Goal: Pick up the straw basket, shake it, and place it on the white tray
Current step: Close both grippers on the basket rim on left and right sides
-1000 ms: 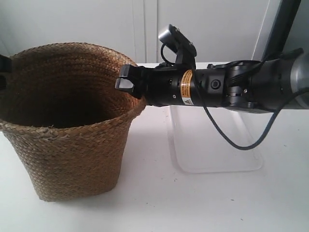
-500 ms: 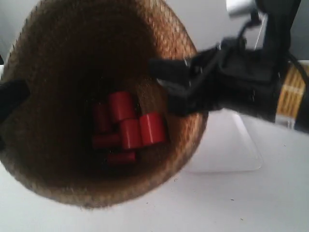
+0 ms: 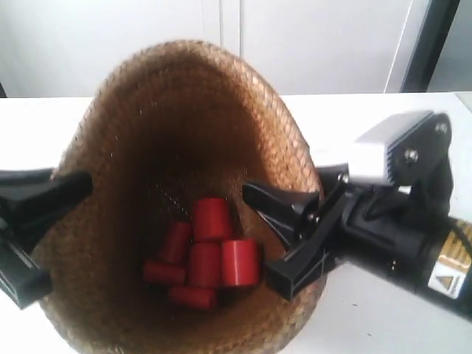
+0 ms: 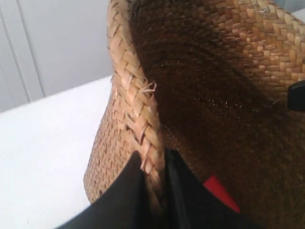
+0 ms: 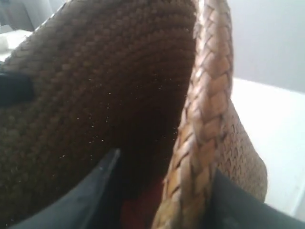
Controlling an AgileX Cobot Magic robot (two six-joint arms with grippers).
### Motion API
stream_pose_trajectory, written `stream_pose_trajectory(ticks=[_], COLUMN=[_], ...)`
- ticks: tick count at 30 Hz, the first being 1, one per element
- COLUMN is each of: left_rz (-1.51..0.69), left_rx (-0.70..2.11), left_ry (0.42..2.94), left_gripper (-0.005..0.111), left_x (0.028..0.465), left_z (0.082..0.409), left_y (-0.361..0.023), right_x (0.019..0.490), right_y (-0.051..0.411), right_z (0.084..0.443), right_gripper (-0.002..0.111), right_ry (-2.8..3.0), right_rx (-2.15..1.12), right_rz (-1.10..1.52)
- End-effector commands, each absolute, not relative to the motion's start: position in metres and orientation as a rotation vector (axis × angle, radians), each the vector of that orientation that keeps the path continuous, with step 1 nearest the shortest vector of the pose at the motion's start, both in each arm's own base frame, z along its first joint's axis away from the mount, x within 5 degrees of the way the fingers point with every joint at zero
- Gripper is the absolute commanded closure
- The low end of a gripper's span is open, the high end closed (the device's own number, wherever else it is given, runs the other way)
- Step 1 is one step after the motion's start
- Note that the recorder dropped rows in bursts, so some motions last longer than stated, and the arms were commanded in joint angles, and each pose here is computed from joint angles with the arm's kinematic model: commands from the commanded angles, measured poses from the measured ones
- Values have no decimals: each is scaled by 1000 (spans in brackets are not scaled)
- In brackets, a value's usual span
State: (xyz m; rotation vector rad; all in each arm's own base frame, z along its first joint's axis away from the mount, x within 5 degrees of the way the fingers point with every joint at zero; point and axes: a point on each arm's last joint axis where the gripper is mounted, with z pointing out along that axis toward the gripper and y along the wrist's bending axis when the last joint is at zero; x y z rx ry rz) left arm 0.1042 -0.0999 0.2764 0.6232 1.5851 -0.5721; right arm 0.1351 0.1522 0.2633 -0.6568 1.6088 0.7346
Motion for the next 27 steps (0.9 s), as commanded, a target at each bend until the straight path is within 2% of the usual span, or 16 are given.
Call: stream_pose_trajectory(ticks=[1,3,6,8,9,11,13,15,16,18,20,21,23,25,27], left_rz=[-498,-506,-541,-523,-508,-492,-485,-494,-500,-512,-542,-570,-614,-601,-563], left_rx=[703,699,668,602,585,604,673,690,689,700,704,689,642,632,659], left_ry=[1338,1356,1473,1447,1404,1241,1155,1239,1306,1388,1493,1528,1510,1450,1392], left_gripper=[107,107,107,107,107,107,107,107,107,107,107,107,107,107,107], left_x=[89,83,82,86,86,83,74,70,70,73,77,78,79,80,80], left_z=[335,329,286,262,262,294,341,363,365,348,310,291,271,278,304], left_y=[-90,-84,-81,-78,-76,-78,-78,-73,-71,-74,-78,-80,-82,-82,-82], right_x=[106,99,107,114,119,124,122,109,103,98,101,104,110,114,110], right_y=[153,148,158,165,168,180,186,182,179,178,183,185,186,188,191], right_z=[345,348,288,261,260,276,318,355,364,352,312,280,253,254,287], right_gripper=[108,108,108,108,108,108,108,108,108,108,108,108,108,108,108], right_ry=[1227,1218,1370,1379,1357,1339,1367,1332,1298,1289,1362,1412,1434,1421,1355], right_rx=[-831,-820,-816,-780,-755,-838,-960,-992,-980,-973,-964,-946,-883,-843,-891], right_rz=[689,715,761,766,752,691,603,610,632,667,703,718,707,693,686])
